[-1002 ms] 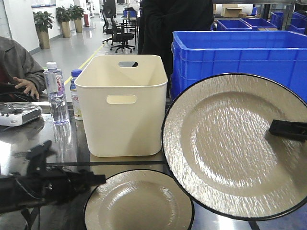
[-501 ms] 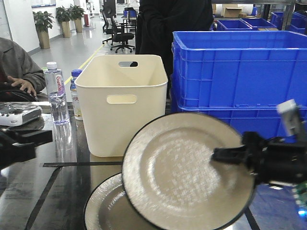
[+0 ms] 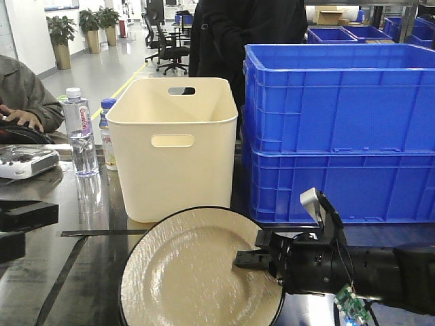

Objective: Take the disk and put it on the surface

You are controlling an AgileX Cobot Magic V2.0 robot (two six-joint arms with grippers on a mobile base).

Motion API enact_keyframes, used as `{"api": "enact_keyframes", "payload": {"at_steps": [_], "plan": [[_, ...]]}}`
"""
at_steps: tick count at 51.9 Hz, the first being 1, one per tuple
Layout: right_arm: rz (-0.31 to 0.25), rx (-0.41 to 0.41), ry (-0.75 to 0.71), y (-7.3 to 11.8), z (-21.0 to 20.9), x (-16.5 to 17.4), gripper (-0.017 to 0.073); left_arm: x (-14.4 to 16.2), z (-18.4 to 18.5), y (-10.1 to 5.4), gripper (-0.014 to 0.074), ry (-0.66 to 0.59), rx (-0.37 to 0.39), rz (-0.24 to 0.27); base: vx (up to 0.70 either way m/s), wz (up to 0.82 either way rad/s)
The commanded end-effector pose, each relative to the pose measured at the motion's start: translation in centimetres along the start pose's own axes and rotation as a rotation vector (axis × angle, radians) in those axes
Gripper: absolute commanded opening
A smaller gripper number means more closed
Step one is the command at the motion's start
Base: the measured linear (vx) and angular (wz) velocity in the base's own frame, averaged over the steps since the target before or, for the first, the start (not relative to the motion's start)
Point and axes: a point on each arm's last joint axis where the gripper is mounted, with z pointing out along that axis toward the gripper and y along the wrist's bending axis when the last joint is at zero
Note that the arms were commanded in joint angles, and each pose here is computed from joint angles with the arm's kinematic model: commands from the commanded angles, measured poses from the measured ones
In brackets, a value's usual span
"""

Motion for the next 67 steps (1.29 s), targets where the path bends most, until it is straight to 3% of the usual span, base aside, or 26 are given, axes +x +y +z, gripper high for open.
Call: {"api": "enact_keyframes", "payload": {"at_steps": [1,7,16,22,27,33,38,45,49,54,62,67], "plan": [[0.013,-0.111,-0.090,2.5,-1.2,-1.6,0.0072,-1.4,-0.9,-0.6,-0.0006,-0.076,0.008,-0.015,0.00,0.00],[-0.017,-0.110,-0.085,2.5,-1.2,-1.5,0.0192,-1.4,-0.9,-0.7,-0.0006,-0.068,0.017,-0.014,0.00,0.00],[-0.095,-0.102,-0.072,2.5,-1.2,-1.4,0.0465,-1.3,-0.9,-0.8,-0.0006,-0.065,0.021,-0.029,0.00,0.00],[-0.237,-0.082,-0.073,2.4,-1.3,-1.3,0.0596,-1.3,-0.9,-0.8,-0.0006,-0.061,0.025,-0.030,0.00,0.00],[-0.370,-0.028,-0.117,2.4,-1.7,-1.8,0.0628,-1.2,-0.9,-0.8,-0.0006,-0.047,0.029,-0.019,0.00,0.00],[-0.527,0.082,-0.190,2.6,-2.8,-2.6,0.0612,-0.8,-0.9,-0.6,-0.0006,-0.011,0.004,0.004,0.00,0.00],[-0.680,0.252,-0.265,2.8,-4.4,-3.5,0.0582,-0.5,-0.9,-0.2,-0.0006,0.029,-0.039,0.011,0.00,0.00],[-0.807,0.458,-0.373,3.7,-7.4,-4.6,0.0531,0.5,-0.8,0.7,-0.0004,0.104,-0.126,0.015,0.00,0.00],[-0.853,0.496,-0.427,4.8,-9.1,-4.8,0.0482,1.4,-0.7,1.4,-0.0004,0.155,-0.184,0.026,0.00,0.00],[-0.898,0.490,-0.507,6.9,-11.5,-4.6,0.0342,2.8,-0.6,2.3,-0.0002,0.217,-0.260,0.025,0.00,0.00],[-0.913,0.484,-0.615,8.9,-15.6,-2.5,-0.0013,5.7,-0.5,3.9,-0.0002,0.328,-0.384,-0.022,0.00,0.00],[-0.902,0.475,-0.648,8.9,-17.7,-0.1,-0.0015,6.9,-0.7,4.4,-0.0002,0.368,-0.435,-0.019,0.00,0.00]]}}
